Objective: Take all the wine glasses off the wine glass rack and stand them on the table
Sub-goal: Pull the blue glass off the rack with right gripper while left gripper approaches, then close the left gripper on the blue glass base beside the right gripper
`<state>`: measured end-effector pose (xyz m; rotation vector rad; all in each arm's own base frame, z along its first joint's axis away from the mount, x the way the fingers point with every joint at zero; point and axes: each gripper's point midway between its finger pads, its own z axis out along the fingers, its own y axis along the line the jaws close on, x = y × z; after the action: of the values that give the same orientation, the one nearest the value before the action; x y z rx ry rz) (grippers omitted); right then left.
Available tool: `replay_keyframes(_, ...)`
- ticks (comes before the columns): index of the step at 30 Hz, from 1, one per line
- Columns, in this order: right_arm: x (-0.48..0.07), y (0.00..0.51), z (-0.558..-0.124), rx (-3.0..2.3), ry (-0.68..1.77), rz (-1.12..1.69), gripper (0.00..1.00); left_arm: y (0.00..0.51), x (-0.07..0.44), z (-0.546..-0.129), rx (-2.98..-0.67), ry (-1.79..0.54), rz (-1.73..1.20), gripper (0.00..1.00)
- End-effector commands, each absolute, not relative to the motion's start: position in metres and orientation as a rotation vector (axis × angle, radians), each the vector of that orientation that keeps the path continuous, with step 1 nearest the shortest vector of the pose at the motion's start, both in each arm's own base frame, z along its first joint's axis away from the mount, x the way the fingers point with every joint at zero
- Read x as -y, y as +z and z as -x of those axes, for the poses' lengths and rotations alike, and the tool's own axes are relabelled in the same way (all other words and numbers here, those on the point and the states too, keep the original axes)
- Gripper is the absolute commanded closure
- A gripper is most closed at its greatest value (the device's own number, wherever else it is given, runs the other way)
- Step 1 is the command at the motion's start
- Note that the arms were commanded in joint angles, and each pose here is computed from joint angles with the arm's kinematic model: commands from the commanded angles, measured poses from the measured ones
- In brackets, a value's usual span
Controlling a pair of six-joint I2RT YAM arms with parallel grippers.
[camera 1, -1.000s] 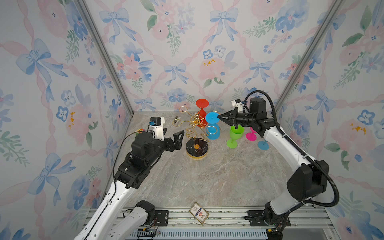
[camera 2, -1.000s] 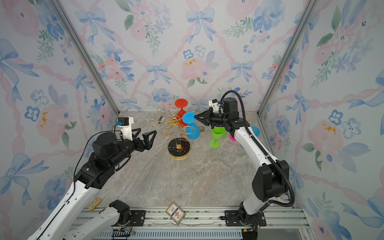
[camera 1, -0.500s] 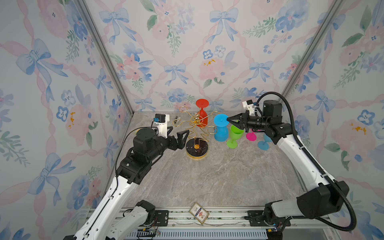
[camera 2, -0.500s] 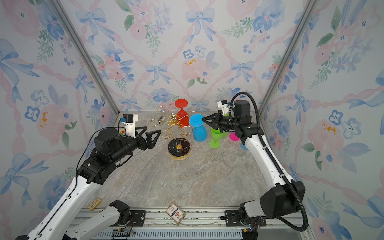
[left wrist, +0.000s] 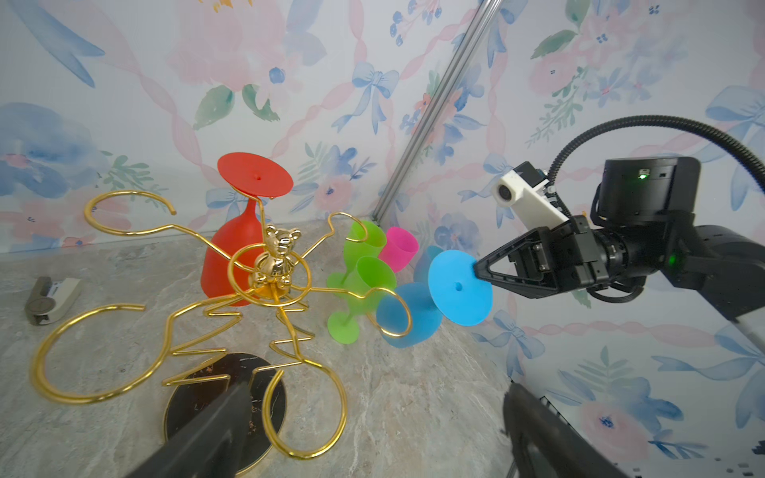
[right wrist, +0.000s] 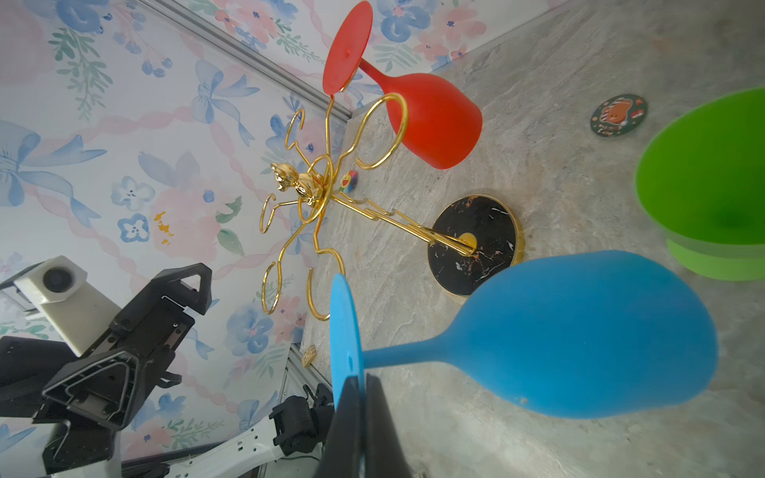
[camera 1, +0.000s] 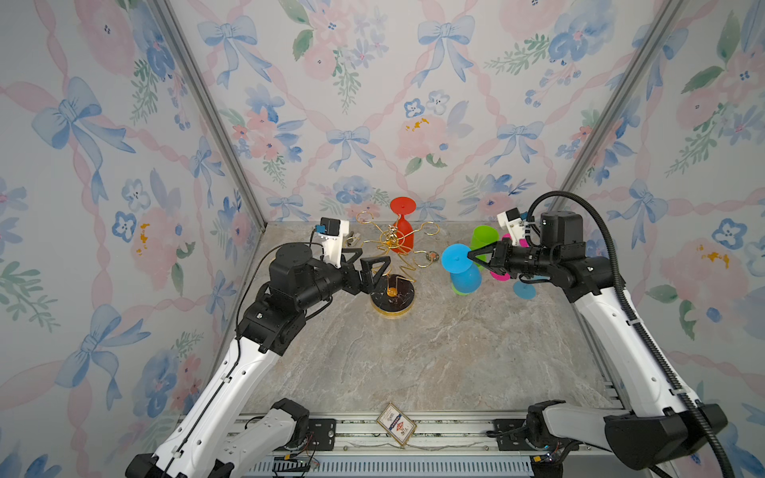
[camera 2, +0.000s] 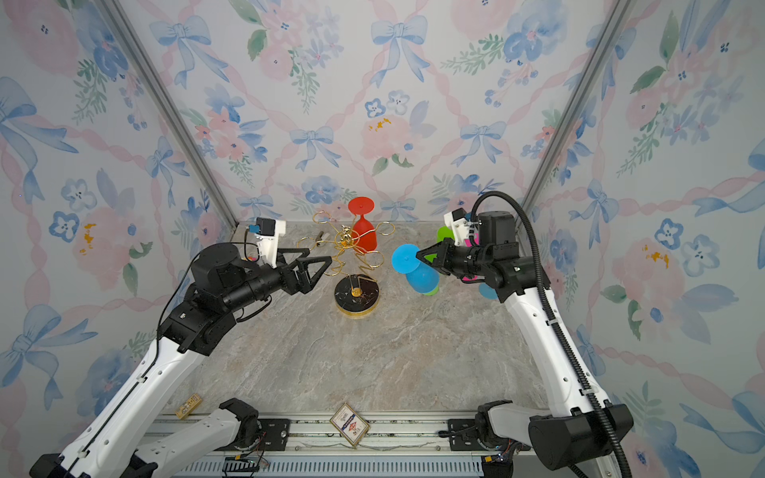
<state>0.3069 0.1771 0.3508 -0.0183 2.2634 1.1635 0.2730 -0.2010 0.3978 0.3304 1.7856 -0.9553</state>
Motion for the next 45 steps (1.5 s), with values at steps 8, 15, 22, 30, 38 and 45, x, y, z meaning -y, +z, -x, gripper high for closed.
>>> replay_keyframes(8, -0.153, 0.407, -0.270, -2.036, 0.922, 0.242, 1.00, 0.427, 0.224, -0.254, -1.698, -1.196, -0.384, 0.06)
replay_keyframes(15, -0.157, 0.435, -0.242, -1.843, 0.917, 0.360, 1.00, 0.430, 0.257, -0.231, -1.624, -1.417, -0.454, 0.11)
replay_keyframes(22, -0.182, 0.450, -0.213, -1.758, 1.033, 0.524, 1.00, 0.436, 0.298, -0.199, -1.550, -1.554, -0.621, 0.15)
replay_keyframes(30, -0.200, 0.451, -0.197, -1.724, 1.080, 0.626, 1.00, 0.441, 0.318, -0.186, -1.482, -1.663, -0.707, 0.22)
replay_keyframes(38, -0.213, 0.450, -0.191, -1.711, 1.116, 0.684, 1.00, 0.441, 0.323, -0.185, -1.480, -1.669, -0.729, 0.27)
replay_keyframes(45, -0.218, 0.446, -0.191, -1.714, 1.130, 0.698, 1.00, 0.443, 0.329, -0.182, -1.475, -1.684, -0.754, 0.34)
